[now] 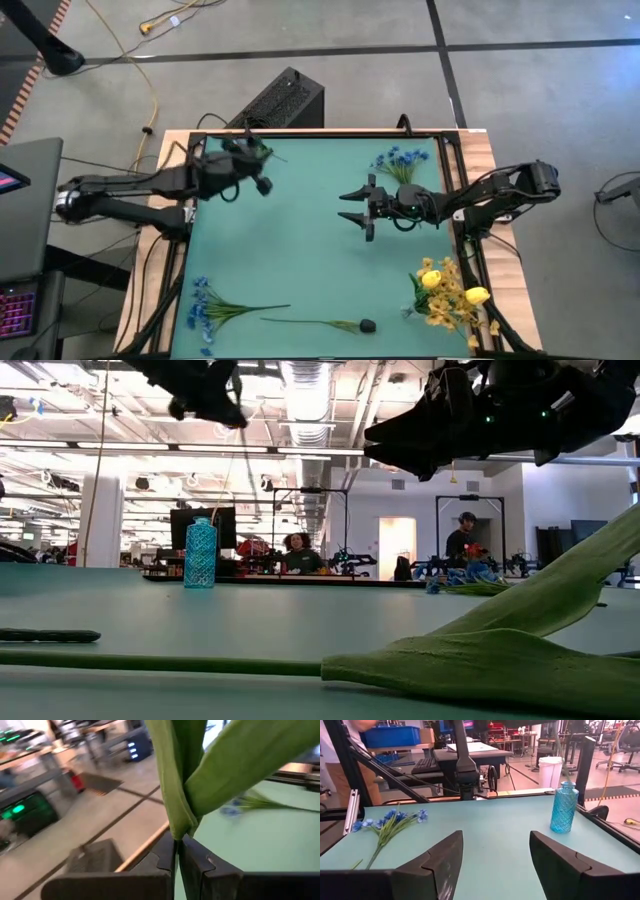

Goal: Sort flowers into vase by color
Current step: Put the top black tulip into the blue vase

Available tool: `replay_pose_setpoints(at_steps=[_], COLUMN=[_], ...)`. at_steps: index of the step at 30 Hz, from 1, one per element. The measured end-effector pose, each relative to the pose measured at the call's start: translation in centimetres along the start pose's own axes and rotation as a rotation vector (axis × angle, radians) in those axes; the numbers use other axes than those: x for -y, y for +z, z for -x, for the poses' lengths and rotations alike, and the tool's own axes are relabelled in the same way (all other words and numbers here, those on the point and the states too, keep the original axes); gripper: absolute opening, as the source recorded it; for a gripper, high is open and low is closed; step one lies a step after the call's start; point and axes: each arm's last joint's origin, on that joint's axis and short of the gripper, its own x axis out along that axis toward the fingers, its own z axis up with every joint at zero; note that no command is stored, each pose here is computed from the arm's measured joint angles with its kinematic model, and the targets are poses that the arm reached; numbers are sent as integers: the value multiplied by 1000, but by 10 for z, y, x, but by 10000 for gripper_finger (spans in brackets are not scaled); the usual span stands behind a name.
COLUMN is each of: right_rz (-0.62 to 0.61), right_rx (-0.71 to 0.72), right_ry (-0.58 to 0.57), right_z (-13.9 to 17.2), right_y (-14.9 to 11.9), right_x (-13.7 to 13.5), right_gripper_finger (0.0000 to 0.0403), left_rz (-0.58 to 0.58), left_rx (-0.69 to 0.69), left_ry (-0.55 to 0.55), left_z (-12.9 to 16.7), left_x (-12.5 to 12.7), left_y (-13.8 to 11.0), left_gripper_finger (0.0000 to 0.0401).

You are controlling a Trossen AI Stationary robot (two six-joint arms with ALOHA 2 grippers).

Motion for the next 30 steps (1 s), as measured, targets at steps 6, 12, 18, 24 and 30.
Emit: replay_pose_setpoints(at_steps=[6, 12, 18, 24, 30], right_rz=[-14, -12, -5, -8, -11], right_rx=[-22, -48, -44, -45, -65], right_ry=[-2, -5, -10, -11, -4], right_z=[0, 0, 0, 0, 0], right_y=[-2, -5, -4, -4, -6], right_x=[0, 0, 2, 2, 0], right_gripper_finger=[255, 255, 255, 255, 255], left_rz=[65, 95, 99, 105, 118], left_rx=[-13, -58, -79, -131, -154], left_ry=[68, 108, 188, 192, 167], left_z=[13, 39, 46, 34, 28], left_x=[-42, -70, -86, -96, -100], left_y=[8, 19, 22, 17, 15], left_gripper_finger=[0, 0, 0, 0, 0])
